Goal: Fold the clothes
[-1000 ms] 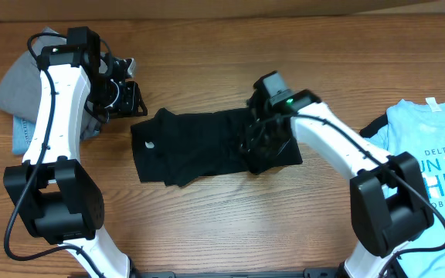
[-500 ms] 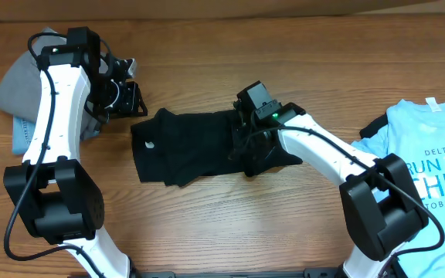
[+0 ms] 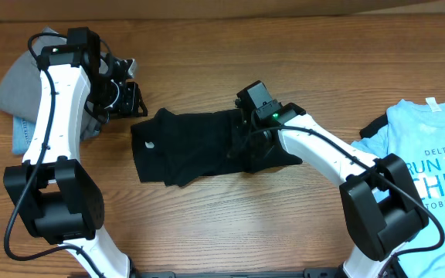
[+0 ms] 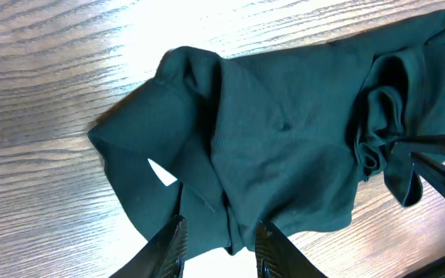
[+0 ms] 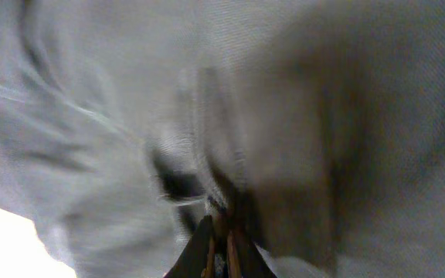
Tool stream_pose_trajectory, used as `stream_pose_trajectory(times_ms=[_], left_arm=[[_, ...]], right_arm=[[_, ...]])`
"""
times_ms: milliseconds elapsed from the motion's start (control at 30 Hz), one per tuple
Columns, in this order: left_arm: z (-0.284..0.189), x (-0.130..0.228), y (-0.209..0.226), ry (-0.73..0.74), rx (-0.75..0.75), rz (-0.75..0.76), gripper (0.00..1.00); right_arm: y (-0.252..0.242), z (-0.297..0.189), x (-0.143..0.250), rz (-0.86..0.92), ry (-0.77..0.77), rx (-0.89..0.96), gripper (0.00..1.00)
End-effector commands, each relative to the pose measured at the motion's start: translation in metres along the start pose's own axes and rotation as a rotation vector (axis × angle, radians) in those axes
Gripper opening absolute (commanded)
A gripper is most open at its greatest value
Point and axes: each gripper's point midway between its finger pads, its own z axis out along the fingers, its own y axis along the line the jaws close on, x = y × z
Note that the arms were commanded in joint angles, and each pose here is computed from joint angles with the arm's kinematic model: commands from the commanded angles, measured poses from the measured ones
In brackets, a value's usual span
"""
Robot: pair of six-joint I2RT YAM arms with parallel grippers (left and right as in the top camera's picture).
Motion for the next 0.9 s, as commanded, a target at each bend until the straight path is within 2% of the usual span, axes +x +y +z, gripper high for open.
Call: stream_pose_trajectory(times_ms=[0,333,367,433,500,633,700,733,800,867], left_arm=[[-0.011,-0.005,-0.006,-0.036,0.013,0.032,0.32],[-0.011,-0.007,-0.006,-0.043,0.013,0.035,0.33],[-0.011,-0.007,-0.006,-0.043,0.013,0.035,0.33],[-0.011,-0.006,-0.006,-0.041,0.013,0.034,0.33],[-0.011,-0.005,-0.006,-0.035,0.014,0.032,0.33],[-0.011,-0.004,-0.006,-0.032,0.014,0.031,0.34],[-0.011,-0.004,-0.006,-0.033,0.014,0.031,0.34],[-0.011,-0.004,-0.006,-0.033,0.014,0.032,0.34],[-0.011,-0.004,-0.006,-0.033,0.014,0.032,0.22],[-0.011,-0.004,-0.006,-0.034,0.014,0.032,0.18]], right_arm=[[0.010,0.000,0.003,0.051,0.020,-0.062,0.04],[0.024,-0.002,-0.012,0.034,-0.031,-0.122,0.07],[0.025,-0.002,-0.013,0.031,-0.036,-0.128,0.10],[0.026,-0.002,-0.015,0.029,-0.041,-0.130,0.35],[0.021,-0.004,-0.013,0.041,-0.031,-0.120,0.37],[0.012,-0.017,-0.022,0.061,-0.038,-0.110,0.34],[0.010,-0.032,-0.031,0.052,-0.063,-0.113,0.27],[0.007,-0.038,-0.035,0.061,-0.076,-0.115,0.20],[0.000,-0.050,-0.041,0.083,-0.098,-0.114,0.14],[-0.009,-0.056,-0.044,0.119,-0.100,-0.105,0.07]])
